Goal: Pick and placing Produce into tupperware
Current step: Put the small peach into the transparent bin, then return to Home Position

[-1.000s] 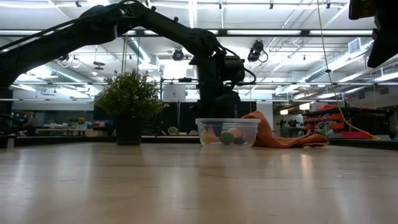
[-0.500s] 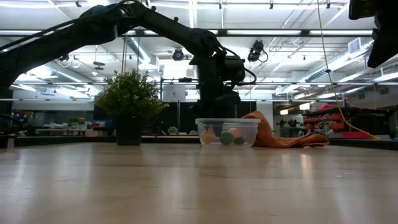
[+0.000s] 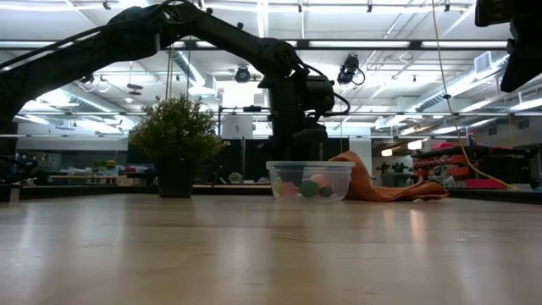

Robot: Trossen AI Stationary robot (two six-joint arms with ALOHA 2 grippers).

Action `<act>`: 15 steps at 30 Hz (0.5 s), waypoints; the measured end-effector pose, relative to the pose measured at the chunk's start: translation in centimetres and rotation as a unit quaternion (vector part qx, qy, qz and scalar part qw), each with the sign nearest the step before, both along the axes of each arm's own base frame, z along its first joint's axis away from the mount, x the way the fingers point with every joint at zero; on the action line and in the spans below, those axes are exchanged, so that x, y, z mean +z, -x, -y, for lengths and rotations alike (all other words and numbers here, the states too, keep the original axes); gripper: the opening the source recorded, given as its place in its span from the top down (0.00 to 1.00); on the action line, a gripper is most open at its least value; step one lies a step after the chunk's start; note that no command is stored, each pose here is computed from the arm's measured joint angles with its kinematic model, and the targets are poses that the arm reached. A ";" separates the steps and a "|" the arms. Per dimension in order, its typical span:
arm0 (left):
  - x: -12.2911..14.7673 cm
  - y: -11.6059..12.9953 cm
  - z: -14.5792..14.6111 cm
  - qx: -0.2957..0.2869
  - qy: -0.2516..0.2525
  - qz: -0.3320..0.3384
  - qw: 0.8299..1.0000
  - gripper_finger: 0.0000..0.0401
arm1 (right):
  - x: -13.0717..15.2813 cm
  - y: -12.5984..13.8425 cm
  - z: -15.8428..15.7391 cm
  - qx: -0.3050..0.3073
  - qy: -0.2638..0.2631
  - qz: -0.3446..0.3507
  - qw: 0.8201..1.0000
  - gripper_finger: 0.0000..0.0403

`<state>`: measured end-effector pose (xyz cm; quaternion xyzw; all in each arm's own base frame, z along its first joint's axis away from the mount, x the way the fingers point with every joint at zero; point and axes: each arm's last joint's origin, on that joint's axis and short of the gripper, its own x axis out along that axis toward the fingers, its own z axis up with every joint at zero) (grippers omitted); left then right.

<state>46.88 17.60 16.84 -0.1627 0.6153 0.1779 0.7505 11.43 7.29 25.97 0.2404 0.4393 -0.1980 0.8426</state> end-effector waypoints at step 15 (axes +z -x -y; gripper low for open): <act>5.2 0.5 0.1 -0.042 -0.059 0.058 0.996 0.60 | 0.0 0.0 0.0 0.000 0.002 -0.003 1.000 1.00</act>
